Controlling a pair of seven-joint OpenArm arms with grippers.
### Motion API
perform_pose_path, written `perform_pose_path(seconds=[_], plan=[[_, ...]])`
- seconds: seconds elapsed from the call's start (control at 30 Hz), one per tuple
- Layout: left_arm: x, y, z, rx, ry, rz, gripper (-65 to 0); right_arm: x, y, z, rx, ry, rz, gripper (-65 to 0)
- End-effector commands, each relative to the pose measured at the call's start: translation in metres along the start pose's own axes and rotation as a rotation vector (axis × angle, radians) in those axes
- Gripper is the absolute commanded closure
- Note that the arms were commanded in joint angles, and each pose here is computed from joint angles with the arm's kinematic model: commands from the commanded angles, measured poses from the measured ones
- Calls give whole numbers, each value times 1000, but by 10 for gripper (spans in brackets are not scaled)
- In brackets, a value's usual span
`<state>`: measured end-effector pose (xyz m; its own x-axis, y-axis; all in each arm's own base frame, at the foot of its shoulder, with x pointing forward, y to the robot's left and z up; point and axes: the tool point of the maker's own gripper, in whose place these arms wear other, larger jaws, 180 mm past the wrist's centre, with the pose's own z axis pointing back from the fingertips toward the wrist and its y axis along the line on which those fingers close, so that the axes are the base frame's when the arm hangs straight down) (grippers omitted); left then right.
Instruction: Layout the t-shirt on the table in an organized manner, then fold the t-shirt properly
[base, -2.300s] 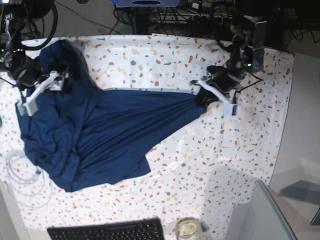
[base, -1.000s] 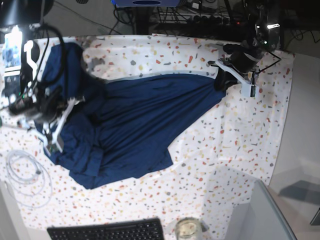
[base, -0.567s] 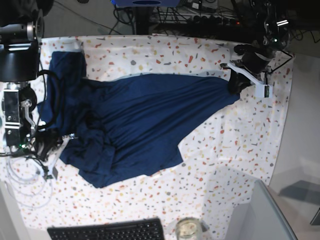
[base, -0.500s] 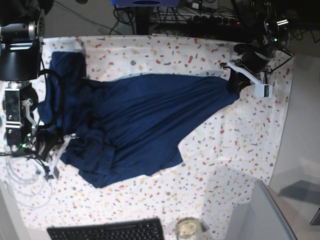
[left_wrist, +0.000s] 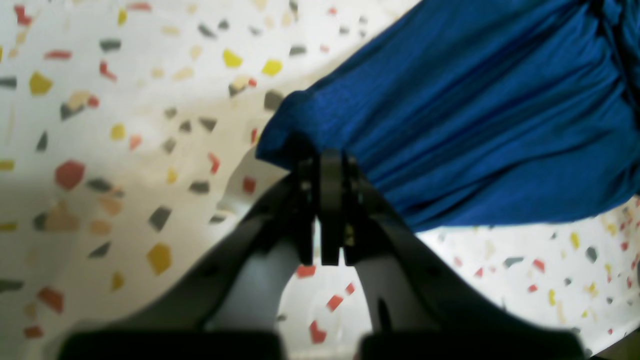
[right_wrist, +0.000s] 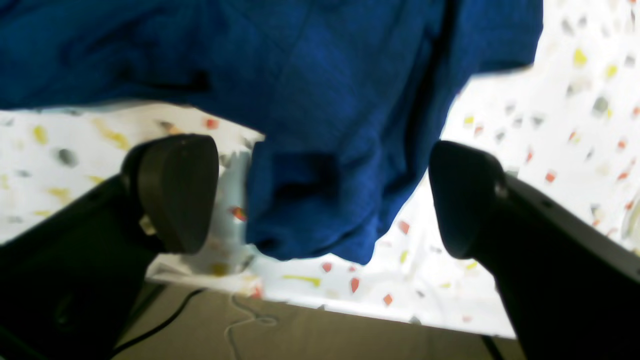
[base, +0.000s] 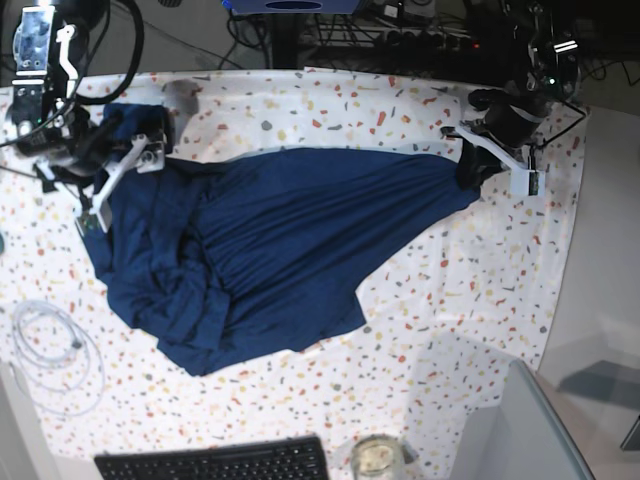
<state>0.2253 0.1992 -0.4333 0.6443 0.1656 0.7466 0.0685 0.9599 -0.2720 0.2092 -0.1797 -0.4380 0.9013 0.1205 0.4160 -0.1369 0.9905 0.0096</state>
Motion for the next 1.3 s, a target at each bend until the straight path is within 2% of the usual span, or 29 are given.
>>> perform_pose_path(seconds=[0.0, 0.07, 0.17, 0.27, 0.33, 0.47, 0.57, 0.77, 0.9, 0.93, 1.07, 1.1, 1.2, 1.27], plan=[[12, 0, 2, -5, -38, -11, 0, 2, -2, -1, 2, -18, -7, -602], [11, 2, 3, -2, -34, -13, 0, -10, -6, -11, 3, 7, -26, -513], [13, 9, 5, 6, -27, -35, 0, -18, -8, -14, 2, 31, -31, -327], [16, 14, 6, 11, -27, -50, 0, -18, -9, 0, -13, 7, -4, -93], [17, 16, 7, 14, -24, -57, 0, -16, -9, 16, -27, -16, 28, 0], [21, 23, 10, 21, -21, -82, 0, -15, -15, 46, -66, -1, 104, -14], [25, 23, 8, 20, -31, -84, 0, -21, -28, 51, -97, 48, 137, 0], [27, 26, 4, 25, -33, -78, 0, -30, -49, 49, -134, 100, 176, 0], [29, 29, 0, 29, -34, -71, 0, -37, -54, 36, -127, 139, 147, -17], [29, 29, 0, 29, -34, -71, 0, -42, -52, 31, -117, 155, 131, -57], [31, 28, 0, 26, -39, -75, 0, -42, -52, 27, -115, 155, 108, -357], [30, 28, 0, 27, -37, -75, 0, -36, -53, 28, -121, 132, 108, -401], [29, 28, 1, 27, -34, -74, 0, -23, -73, 45, -186, 59, 45, -398], [29, 28, 1, 27, -36, -75, 0, -30, -65, 49, -176, 75, 28, -363]])
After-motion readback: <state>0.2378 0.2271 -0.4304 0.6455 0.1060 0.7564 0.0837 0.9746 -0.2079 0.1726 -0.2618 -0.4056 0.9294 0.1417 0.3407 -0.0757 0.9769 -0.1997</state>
